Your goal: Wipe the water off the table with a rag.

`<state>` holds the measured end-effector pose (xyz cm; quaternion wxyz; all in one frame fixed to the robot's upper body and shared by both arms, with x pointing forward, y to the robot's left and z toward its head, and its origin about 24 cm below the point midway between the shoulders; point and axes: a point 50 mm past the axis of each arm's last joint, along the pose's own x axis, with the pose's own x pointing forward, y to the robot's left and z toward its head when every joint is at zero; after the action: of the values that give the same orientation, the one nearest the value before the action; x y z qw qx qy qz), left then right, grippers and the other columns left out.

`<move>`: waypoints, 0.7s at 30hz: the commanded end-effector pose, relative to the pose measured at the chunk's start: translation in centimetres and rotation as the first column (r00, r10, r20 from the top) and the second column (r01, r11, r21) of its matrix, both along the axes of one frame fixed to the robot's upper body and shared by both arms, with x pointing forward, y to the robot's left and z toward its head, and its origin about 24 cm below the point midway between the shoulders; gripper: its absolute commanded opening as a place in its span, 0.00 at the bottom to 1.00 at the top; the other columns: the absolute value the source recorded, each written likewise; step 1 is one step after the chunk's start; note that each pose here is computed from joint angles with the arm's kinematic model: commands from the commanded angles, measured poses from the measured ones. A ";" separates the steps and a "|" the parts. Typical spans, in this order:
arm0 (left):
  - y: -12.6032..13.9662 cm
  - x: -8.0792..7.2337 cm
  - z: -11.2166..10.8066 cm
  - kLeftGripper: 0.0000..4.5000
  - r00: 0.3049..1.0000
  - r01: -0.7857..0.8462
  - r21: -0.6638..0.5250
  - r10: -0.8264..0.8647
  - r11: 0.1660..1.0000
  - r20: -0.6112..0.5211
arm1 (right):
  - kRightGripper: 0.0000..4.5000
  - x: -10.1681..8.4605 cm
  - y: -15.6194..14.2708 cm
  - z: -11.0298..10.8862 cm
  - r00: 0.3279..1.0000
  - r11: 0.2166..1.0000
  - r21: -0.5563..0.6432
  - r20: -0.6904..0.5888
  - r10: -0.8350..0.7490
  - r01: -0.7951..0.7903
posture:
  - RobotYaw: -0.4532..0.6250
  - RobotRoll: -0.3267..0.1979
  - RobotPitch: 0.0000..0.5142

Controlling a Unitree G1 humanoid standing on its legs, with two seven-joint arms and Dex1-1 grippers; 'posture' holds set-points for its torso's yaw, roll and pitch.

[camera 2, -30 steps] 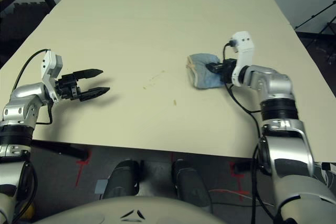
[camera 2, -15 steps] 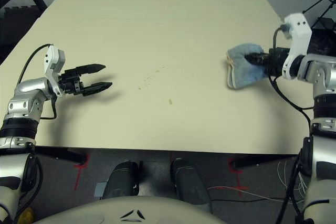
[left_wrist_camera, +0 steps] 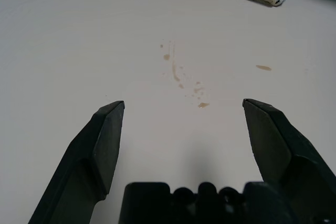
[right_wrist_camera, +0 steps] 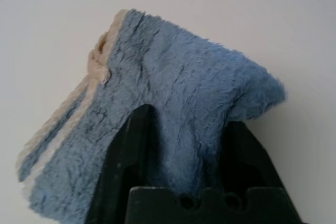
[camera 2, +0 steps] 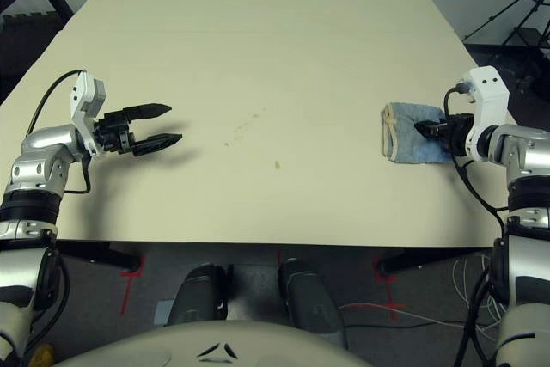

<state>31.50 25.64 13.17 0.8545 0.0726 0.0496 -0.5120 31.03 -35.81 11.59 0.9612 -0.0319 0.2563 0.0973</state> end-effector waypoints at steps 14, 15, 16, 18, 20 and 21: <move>1.7 0.3 0.6 1.00 0.926 -0.329 -0.209 0.357 0.921 0.118 | 0.99 0.2 -2.9 5.7 0.791 0.978 0.083 0.577 -0.204 0.192 | 0.29 0.62 0.22; 2.0 0.4 0.8 1.00 0.901 -0.377 -0.236 0.414 0.896 0.133 | 0.99 0.2 -2.6 5.7 0.780 0.982 0.094 0.597 -0.186 0.162 | 0.29 0.62 0.23; 2.4 0.4 0.9 1.00 0.877 -0.418 -0.259 0.461 0.871 0.136 | 0.99 0.3 -2.4 5.5 0.776 0.986 0.095 0.608 -0.168 0.139 | 0.30 0.62 0.23; 3.0 0.4 0.9 1.00 0.841 -0.477 -0.299 0.528 0.826 0.118 | 0.99 0.3 -1.9 5.2 0.765 0.990 0.092 0.628 -0.143 0.109 | 0.32 0.62 0.25; 3.7 0.2 0.7 1.00 0.802 -0.530 -0.323 0.587 0.784 0.110 | 0.99 0.3 -1.5 4.7 0.752 0.991 0.097 0.646 -0.129 0.087 | 0.33 0.62 0.25; 4.3 0.2 0.5 1.00 0.766 -0.576 -0.330 0.634 0.748 0.101 | 0.99 0.4 -1.2 4.5 0.746 0.991 0.106 0.653 -0.133 0.084 | 0.33 0.62 0.25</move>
<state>31.92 29.28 14.43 0.9684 -0.0012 -0.0922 -0.2319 31.73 -36.98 16.51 0.9951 -0.0199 -0.0907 0.0336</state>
